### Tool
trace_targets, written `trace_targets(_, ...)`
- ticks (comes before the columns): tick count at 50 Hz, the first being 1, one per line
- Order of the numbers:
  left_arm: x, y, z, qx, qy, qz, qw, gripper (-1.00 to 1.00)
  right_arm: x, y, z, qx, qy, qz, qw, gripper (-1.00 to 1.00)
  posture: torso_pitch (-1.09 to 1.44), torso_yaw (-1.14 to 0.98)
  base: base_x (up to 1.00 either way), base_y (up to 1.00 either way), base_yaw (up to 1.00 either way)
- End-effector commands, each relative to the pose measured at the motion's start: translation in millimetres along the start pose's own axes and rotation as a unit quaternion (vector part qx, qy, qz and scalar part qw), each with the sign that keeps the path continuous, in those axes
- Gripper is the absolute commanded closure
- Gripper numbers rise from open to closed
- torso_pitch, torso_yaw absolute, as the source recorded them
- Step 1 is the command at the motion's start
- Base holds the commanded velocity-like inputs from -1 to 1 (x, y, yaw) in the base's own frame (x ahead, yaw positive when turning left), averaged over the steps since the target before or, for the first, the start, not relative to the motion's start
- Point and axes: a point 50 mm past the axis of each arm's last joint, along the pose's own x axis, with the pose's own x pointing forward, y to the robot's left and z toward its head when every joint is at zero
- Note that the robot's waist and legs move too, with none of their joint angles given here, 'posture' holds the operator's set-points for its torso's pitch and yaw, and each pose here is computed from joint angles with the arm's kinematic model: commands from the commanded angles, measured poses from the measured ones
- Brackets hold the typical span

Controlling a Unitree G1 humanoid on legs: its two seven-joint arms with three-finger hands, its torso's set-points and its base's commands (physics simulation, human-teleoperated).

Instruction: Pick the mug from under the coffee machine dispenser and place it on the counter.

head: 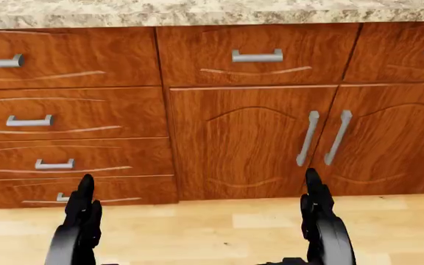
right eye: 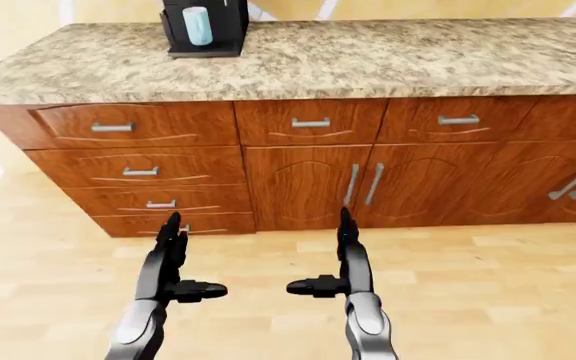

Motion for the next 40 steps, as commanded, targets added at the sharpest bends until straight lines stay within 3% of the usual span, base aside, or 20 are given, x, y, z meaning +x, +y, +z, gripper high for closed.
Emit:
trace_targets(1, 7.2, 2.3, 33.4, 0.014, -0.091, 0.013, 0.9957, -1.0, 3.6, 2.2, 29.0, -0.005, -0.076, 0.009, 0.9971, -1.0, 0.0, 0.0, 0.0, 0.0, 0.0)
trace_targets(6, 6.1, 4.6, 44.3, -0.01, -0.102, 0.033, 0.9942, -1.0, 8.0, 0.1, 26.9, -0.024, -0.069, -0.01, 0.9973, -1.0, 0.0, 0.0, 0.0, 0.0, 0.0)
trace_targets(8, 5.3, 3.6, 43.5, -0.003, -0.101, 0.031, 0.9944, -1.0, 10.0, -0.9, 32.3, -0.03, -0.078, -0.02, 0.9963, -1.0, 0.0, 0.0, 0.0, 0.0, 0.0)
trace_targets(9, 5.5, 4.2, 43.9, -0.01, -0.095, 0.031, 0.995, -1.0, 11.0, -1.8, 35.4, -0.047, -0.09, -0.03, 0.9944, -1.0, 0.0, 0.0, 0.0, 0.0, 0.0)
trace_targets(11, 6.3, 5.8, 47.2, 0.016, -0.111, 0.022, 0.9934, -1.0, 12.0, -4.5, 44.5, -0.036, -0.107, -0.052, 0.9922, -1.0, 0.0, 0.0, 0.0, 0.0, 0.0)
trace_targets(12, 6.6, 6.4, 50.6, -0.011, -0.099, 0.02, 0.9948, -1.0, 15.2, -5.6, 56.6, -0.05, -0.133, -0.061, 0.988, -1.0, 0.0, 0.0, 0.0, 0.0, 0.0)
trace_targets(13, 6.9, 7.6, 53.0, -0.015, -0.104, 0.025, 0.9942, -1.0, 15.3, -5.4, 57.6, -0.059, -0.13, -0.058, 0.9881, -1.0, 0.0, 0.0, 0.0, 0.0, 0.0)
trace_targets(14, 7.7, 9.5, 61.0, -0.01, -0.115, 0.033, 0.9927, -1.0, 15.8, -8.0, 66.1, -0.085, -0.172, -0.058, 0.9797, -1.0, 0.0, 0.0, 0.0, 0.0, 0.0)
trace_targets(15, 7.3, 10.1, 68.1, -0.01, -0.125, 0.034, 0.9915, -1.0, 15.7, -7.4, 68.0, -0.049, -0.14, -0.032, 0.9884, -1.0, 0.0, 0.0, 0.0, 0.0, 0.0)
trace_targets(16, 7.1, 10.4, 70.5, -0.013, -0.126, 0.038, 0.9912, -1.0, 14.8, -7.9, 71.8, -0.048, -0.146, -0.033, 0.9875, -1.0, 0.0, 0.0, 0.0, 0.0, 0.0)
trace_targets(17, 5.6, 10.9, 79.9, 0.002, -0.153, 0.045, 0.9873, -1.0, 14.0, -9.4, 82.1, -0.038, -0.162, -0.028, 0.9857, -1.0, 0.0, 0.0, 0.0, 0.0, 0.0)
trace_targets(19, 4.8, 11.4, 95.6, -0.003, -0.149, 0.029, 0.9884, -1.0, 14.7, -16.0, 100.5, -0.031, -0.174, -0.026, 0.9838, -1.0, 0.0, 0.0, 0.0, 0.0, 0.0)
trace_targets(21, 5.6, 14.9, 103.2, -0.011, -0.16, 0.04, 0.9863, -1.0, 15.8, -21.0, 109.0, -0.031, -0.18, -0.026, 0.9828, -1.0, 0.0, 0.0, 0.0, 0.0, 0.0)
trace_targets(24, 9.1, 22.7, 107.3, 0.009, -0.16, 0.043, 0.9861, -1.0, 17.6, -30.7, 121.9, -0.026, -0.188, -0.032, 0.9813, -1.0, 0.0, 0.0, 0.0, 0.0, 0.0)
trace_targets(26, 10.0, 27.4, 119.3, -0.003, -0.162, 0.046, 0.9857, -1.0, 18.2, -36.3, 130.4, -0.026, -0.2, -0.037, 0.9788, -1.0, 0.0, 0.0, 0.0, 0.0, 0.0)
trace_targets(28, 9.6, 32.1, 135.5, 0.022, -0.196, 0.049, 0.9792, -1.0, 18.9, -42.9, 139.7, -0.021, -0.207, -0.047, 0.9771, -1.0, 0.0, 0.0, 0.0, 0.0, 0.0)
trace_targets(32, 10.9, 47.5, 158.6, 0.017, -0.214, 0.069, 0.9742, -1.0, 16.7, -55.0, 166.6, -0.033, -0.245, -0.058, 0.9672, -1.0, 0.0, 0.0, 0.0, 0.0, 0.0)
trace_targets(36, 8.7, 61.6, 190.8, 0.038, -0.25, 0.098, 0.9625, -1.0, 12.1, -62.8, 195.8, -0.048, -0.283, -0.062, 0.9558, -1.0, 0.0, 0.0, 0.0, 0.0, 0.0)
trace_targets(37, 7.5, 65.3, 198.8, 0.048, -0.265, 0.107, 0.957, -1.0, 10.4, -64.4, 203.1, -0.054, -0.291, -0.062, 0.9531, -1.0, 0.0, 0.0, 0.0, 0.0, 0.0)
trace_targets(40, 4.5, 74.7, 217.1, 0.047, -0.279, 0.12, 0.9514, -1.0, 7.2, -72.1, 222.7, -0.06, -0.31, -0.07, 0.9462, -1.0, 0.0, 0.0, 0.0, 0.0, 0.0)
